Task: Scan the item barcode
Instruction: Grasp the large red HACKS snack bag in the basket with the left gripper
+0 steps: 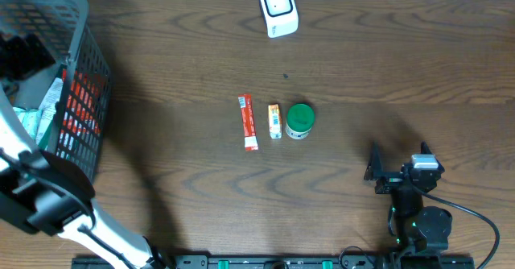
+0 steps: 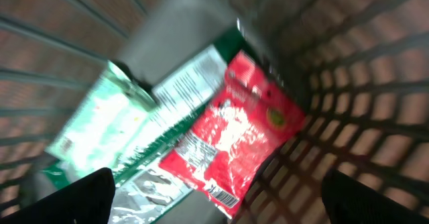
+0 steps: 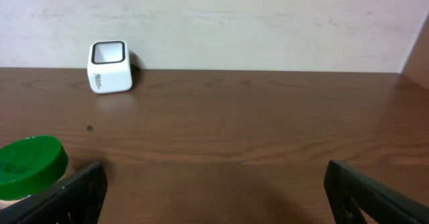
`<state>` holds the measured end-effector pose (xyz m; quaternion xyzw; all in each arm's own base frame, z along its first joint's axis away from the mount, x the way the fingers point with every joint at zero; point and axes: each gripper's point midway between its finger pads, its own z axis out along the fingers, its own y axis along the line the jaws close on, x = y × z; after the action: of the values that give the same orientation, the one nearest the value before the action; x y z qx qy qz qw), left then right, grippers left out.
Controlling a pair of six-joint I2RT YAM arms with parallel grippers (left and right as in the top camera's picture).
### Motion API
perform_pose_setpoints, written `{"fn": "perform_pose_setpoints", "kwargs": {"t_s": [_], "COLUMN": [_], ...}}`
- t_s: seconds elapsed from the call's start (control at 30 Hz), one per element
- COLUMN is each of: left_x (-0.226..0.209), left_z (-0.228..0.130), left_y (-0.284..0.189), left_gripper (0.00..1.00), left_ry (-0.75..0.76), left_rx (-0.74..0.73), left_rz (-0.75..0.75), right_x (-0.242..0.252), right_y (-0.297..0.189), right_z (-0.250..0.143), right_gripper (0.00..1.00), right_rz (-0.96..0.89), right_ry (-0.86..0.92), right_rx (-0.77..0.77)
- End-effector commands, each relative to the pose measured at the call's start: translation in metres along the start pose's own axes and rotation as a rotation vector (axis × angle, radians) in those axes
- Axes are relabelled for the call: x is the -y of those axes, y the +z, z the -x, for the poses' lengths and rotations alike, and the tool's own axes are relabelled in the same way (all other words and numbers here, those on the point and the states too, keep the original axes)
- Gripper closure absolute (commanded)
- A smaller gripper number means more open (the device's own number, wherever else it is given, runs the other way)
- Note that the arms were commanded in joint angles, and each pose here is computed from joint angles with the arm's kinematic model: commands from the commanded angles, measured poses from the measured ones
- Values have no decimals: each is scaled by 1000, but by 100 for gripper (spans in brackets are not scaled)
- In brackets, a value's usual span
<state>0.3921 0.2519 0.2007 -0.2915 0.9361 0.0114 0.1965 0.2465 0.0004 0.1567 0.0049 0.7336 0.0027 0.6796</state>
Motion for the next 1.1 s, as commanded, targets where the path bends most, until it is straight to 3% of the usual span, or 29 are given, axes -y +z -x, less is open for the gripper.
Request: {"fn": "perform_pose_setpoints", "kwargs": {"t_s": [0.0, 0.43, 0.77, 0.97, 1.07], "left_x": [2, 1, 4, -7, -7], "left_z": [-14, -57, -67, -73, -73], "left_y": [30, 121, 139, 144, 145], "left_gripper": [2, 2, 0, 8, 21], "left_ry": [71, 109, 113, 93, 91], "left_rx": [-93, -335, -380, -404, -405], "left_rz": [-91, -176, -180, -91, -91], "right_x": [-1, -1, -1, -1, -1], "right_y": [0, 0, 0, 0, 0], "right_z": [-2, -2, -2, -2, -2], "right_gripper": [1, 1, 1, 1, 1], "right_rz": [6, 6, 6, 6, 6], "right_ry": [10, 10, 10, 10, 10], "right_rx": [-5, -5, -5, -5, -5]}}
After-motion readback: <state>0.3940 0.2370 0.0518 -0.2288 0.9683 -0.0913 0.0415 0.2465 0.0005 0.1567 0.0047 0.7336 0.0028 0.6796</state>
